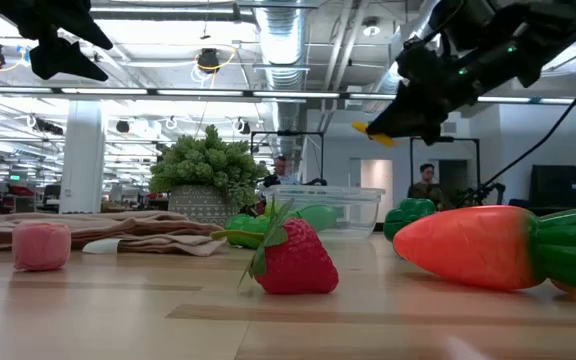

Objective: Pick and placing Produce into tupperware
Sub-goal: Put the yellow pepper into the transparent bin, then put the right pink peach into the transparent bin

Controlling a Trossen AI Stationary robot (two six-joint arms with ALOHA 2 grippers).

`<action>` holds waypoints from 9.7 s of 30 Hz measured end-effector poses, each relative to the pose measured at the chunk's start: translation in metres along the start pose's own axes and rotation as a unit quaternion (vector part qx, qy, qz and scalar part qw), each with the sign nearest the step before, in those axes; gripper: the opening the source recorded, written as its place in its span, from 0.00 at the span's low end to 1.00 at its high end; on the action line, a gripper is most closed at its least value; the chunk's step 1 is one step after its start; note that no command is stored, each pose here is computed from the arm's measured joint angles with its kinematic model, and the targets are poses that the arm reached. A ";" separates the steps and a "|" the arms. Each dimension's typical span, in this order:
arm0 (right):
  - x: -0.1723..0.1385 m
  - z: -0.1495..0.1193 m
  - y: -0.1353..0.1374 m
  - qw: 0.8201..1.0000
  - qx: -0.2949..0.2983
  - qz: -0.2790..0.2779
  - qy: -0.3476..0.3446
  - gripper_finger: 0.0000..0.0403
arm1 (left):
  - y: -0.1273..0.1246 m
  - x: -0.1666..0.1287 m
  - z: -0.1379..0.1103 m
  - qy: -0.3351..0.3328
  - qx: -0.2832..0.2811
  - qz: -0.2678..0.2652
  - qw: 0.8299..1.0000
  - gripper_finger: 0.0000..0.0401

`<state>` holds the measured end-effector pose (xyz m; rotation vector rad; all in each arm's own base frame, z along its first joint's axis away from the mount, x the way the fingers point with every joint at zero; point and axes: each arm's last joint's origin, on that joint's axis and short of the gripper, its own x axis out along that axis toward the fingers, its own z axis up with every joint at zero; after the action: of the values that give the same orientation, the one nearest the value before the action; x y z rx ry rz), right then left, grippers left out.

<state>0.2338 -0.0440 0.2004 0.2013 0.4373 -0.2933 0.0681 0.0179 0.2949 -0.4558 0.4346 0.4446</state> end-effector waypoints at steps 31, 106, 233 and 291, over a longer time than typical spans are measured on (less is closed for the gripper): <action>0.080 0.017 -0.008 0.997 -0.035 -0.029 0.055 0.16 | 0.000 0.000 0.000 -0.003 0.001 0.003 1.000 0.77; 0.078 0.011 -0.011 0.991 -0.063 0.022 0.118 0.23 | 0.000 0.000 0.001 -0.007 0.025 0.011 1.000 0.77; -0.130 -0.191 0.176 0.976 0.092 -0.098 0.170 0.32 | -0.129 0.067 -0.090 0.002 -0.012 0.064 0.998 0.77; -0.099 -0.178 0.171 0.974 0.104 -0.141 0.144 0.22 | -0.123 0.069 -0.090 0.006 0.009 0.089 0.996 0.77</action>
<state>0.1347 0.1850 0.1087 0.3914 0.7251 -0.5942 0.1589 -0.1050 0.2276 -0.4037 0.4923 0.6099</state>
